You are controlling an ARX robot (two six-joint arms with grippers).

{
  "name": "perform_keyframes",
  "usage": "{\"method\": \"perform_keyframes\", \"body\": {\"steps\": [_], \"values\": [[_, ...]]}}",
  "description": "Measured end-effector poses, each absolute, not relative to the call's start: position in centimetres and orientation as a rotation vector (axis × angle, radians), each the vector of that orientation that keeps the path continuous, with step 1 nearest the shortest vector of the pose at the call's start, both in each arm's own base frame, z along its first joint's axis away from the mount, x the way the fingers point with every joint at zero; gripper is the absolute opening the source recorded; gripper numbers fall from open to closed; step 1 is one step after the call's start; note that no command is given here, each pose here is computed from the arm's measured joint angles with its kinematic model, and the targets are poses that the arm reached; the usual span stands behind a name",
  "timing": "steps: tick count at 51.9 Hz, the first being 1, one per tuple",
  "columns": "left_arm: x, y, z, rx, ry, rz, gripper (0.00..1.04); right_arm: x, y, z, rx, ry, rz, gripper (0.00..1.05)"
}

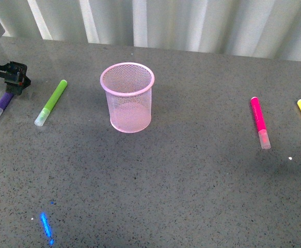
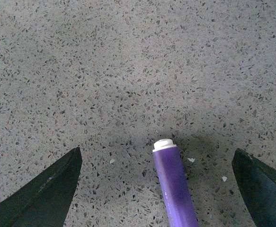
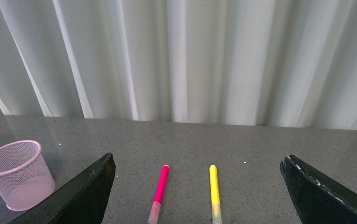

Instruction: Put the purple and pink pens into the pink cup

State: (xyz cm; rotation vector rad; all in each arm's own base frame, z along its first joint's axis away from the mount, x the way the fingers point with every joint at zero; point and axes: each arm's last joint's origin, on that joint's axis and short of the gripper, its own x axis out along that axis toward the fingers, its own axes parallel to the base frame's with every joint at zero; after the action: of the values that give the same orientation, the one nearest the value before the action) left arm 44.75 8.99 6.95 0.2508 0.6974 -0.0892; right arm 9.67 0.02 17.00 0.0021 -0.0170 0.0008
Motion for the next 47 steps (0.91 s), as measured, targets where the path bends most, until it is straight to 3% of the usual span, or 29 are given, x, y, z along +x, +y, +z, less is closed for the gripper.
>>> {"method": "perform_keyframes", "body": {"steps": [33,47], "values": [[44.78,8.94,6.01,0.231,0.761,-0.101,0.97,9.67,0.02,17.00,0.002,-0.017,0.000,0.98],[44.73,8.56,5.95,0.191,0.807,-0.104,0.61,9.67,0.02,17.00,0.002,-0.017,0.000,0.98]]}}
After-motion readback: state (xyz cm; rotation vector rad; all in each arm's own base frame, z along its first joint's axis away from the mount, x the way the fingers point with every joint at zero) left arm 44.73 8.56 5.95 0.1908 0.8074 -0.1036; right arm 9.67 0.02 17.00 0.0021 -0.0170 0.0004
